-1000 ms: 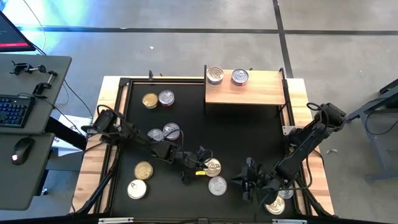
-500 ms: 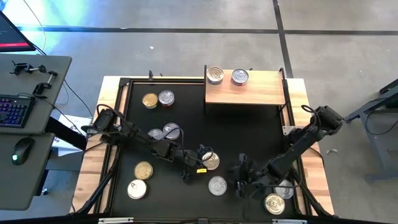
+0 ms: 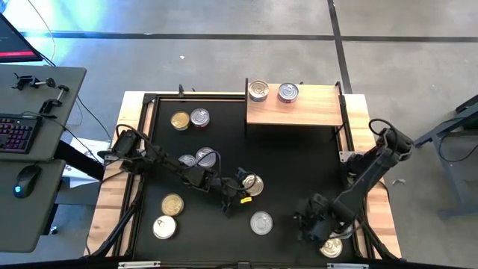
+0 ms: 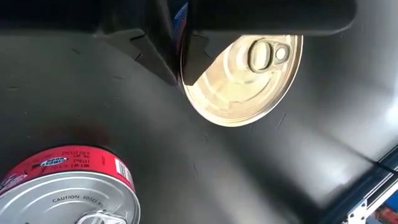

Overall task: Stack canned seafood by type on shelf
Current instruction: Put the blue tuna can on the shelf, then put the green tuna can on the shelf

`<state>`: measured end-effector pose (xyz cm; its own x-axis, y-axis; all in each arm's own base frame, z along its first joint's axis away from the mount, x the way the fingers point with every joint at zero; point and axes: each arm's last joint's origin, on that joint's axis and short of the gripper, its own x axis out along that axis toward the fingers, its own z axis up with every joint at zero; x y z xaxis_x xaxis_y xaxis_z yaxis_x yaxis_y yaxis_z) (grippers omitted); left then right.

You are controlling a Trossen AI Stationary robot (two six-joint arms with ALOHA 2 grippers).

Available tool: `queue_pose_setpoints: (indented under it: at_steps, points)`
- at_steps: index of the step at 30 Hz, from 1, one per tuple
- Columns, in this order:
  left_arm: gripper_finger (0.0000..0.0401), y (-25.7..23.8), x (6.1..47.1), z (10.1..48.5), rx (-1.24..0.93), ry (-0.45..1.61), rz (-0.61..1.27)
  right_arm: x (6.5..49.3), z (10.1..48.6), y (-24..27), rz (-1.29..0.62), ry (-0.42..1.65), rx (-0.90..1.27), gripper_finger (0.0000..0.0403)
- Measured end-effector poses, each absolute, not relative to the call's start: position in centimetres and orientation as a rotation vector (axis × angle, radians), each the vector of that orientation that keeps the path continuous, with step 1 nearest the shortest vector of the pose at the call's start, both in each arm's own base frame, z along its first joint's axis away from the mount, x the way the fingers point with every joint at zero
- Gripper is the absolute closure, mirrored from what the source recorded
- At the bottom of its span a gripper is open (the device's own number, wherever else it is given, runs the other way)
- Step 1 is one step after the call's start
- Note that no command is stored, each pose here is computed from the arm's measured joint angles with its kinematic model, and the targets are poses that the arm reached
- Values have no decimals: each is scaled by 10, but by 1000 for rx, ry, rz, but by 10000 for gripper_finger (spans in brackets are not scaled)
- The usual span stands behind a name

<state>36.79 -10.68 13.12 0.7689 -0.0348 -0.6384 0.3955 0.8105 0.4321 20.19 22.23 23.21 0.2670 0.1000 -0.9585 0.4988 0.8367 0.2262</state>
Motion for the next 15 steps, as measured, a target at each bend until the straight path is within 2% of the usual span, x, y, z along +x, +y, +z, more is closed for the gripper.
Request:
queue_pose_setpoints:
  at_steps: [6,11,15]
  points:
    - [340,-110,364,143,581,646,-216,166,220,234,-537,1463,754,332]
    - [318,-115,359,167,584,583,-177,142,202,232,-765,1570,818,393]
    - [315,-117,356,176,583,559,-180,134,185,226,-850,1620,830,393]
